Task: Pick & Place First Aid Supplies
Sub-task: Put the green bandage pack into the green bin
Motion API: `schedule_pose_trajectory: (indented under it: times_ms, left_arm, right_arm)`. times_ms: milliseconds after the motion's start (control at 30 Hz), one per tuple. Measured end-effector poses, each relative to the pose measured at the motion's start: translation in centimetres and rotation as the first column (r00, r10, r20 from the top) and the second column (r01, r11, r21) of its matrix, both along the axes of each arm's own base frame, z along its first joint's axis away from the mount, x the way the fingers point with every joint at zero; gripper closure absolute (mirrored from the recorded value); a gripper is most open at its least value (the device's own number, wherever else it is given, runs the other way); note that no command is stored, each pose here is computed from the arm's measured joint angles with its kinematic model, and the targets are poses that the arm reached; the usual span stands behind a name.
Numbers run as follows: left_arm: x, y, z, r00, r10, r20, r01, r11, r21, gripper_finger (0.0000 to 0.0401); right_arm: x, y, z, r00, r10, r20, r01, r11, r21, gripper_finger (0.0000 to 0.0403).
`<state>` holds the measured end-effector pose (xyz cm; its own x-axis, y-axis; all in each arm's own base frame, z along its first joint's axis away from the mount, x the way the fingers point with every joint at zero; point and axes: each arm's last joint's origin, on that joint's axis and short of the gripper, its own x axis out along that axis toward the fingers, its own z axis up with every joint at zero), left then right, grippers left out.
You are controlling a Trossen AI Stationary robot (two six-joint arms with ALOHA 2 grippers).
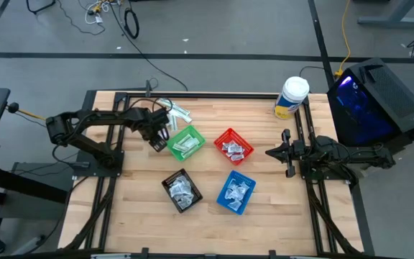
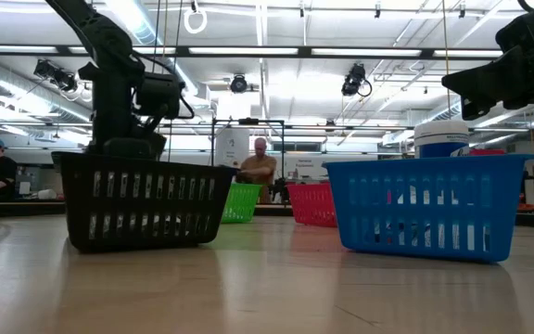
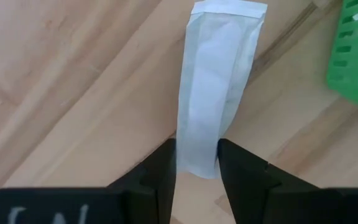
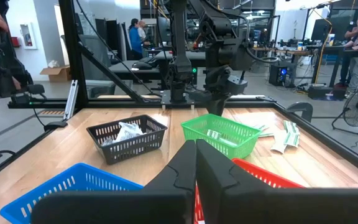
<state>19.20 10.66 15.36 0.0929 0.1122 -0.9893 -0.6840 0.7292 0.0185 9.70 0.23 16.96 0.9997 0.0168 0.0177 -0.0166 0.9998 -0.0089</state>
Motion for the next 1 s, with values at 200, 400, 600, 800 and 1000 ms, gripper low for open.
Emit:
schedule_pose_trajectory:
  times_ms: [200,400,600,800,1000]
  left_arm:
    - [0.3,0.3,1.2,0.999,-0.019,-0.044,0.020,0.999,0.028,0.0275]
    - [1.1,0.7,3.0,0.999,-0.018,-0.026,0.019,0.999,0.043,0.0275]
    - [2.5,1.3,6.1,0.999,-0.026,0.036,0.024,0.997,0.078,0.0275]
    - [4.4,0.7,8.7,0.989,-0.057,0.137,0.040,0.991,0.125,0.0275]
    - [5.9,-0.9,9.7,0.970,-0.137,0.199,0.107,0.982,0.156,0.0275]
  right_arm:
    - [0.0,0.0,0.0,1.000,0.000,-0.001,0.000,1.000,0.000,0.0390]
    - [0.0,0.0,0.0,1.000,0.000,0.000,0.000,1.000,0.000,0.0390]
    - [0.0,0.0,0.0,1.000,0.000,0.000,0.000,1.000,0.000,0.0390]
    - [0.0,0.0,0.0,1.000,0.000,-0.001,0.000,1.000,0.000,0.0390]
    - [0.0,0.0,0.0,1.000,0.000,0.000,0.000,1.000,0.000,0.0390]
